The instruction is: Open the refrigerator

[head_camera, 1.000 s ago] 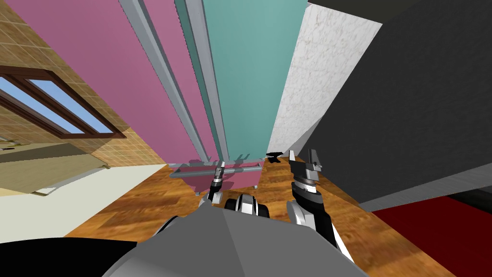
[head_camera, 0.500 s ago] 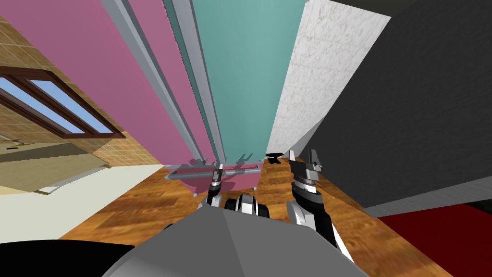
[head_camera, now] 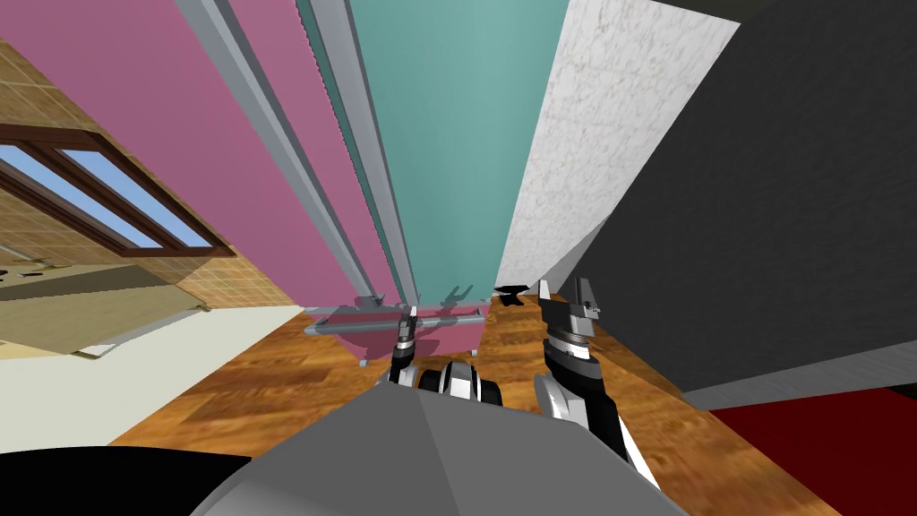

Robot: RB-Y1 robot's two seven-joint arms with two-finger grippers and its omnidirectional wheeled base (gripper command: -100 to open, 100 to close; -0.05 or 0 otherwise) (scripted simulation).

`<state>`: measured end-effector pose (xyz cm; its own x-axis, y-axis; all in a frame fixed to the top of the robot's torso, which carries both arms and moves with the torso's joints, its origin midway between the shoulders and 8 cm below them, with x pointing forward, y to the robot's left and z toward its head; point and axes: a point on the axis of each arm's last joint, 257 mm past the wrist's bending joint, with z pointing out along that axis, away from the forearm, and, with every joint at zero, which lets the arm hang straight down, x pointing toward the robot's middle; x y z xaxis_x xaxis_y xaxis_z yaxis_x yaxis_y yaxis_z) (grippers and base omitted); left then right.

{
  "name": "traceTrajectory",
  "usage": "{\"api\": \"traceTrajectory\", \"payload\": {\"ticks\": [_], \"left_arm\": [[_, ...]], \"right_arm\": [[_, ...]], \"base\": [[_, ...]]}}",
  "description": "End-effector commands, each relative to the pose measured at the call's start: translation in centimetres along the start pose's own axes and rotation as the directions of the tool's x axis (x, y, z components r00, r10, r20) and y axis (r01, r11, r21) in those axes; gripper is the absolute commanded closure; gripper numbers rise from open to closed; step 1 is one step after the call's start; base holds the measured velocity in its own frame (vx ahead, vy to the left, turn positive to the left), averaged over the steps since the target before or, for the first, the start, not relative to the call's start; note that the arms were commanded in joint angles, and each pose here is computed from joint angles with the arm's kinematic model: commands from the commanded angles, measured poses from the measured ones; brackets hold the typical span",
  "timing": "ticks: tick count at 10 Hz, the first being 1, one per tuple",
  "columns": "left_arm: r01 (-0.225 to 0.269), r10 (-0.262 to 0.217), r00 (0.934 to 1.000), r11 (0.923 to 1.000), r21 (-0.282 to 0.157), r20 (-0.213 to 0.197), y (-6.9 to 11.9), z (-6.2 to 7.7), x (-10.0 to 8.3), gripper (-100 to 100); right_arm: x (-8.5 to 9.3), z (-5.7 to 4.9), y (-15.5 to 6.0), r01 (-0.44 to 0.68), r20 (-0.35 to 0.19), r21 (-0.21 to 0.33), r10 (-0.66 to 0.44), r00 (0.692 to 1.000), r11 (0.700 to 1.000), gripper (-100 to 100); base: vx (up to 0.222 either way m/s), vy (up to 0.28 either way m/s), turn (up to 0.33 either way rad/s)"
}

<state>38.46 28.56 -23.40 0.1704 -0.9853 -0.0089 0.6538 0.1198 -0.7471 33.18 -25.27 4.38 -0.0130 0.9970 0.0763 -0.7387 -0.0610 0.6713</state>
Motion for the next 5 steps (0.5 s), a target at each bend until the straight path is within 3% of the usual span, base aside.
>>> {"api": "traceTrajectory", "payload": {"ticks": [1,5], "left_arm": [[0.001,-0.001,1.0000,1.0000,-0.001,-0.002,0.1,0.9,0.0,-100],[0.008,-0.008,0.9999,1.0000,-0.001,-0.011,1.1,4.7,0.6,-100]], "right_arm": [[0.0,0.0,0.0,0.000,0.000,0.000,0.000,1.000,1.000,0],[0.0,0.0,0.0,0.000,0.000,0.000,0.000,1.000,1.000,0]], "base": [[-0.017,-0.001,-0.006],[-0.036,-0.004,0.027]]}}
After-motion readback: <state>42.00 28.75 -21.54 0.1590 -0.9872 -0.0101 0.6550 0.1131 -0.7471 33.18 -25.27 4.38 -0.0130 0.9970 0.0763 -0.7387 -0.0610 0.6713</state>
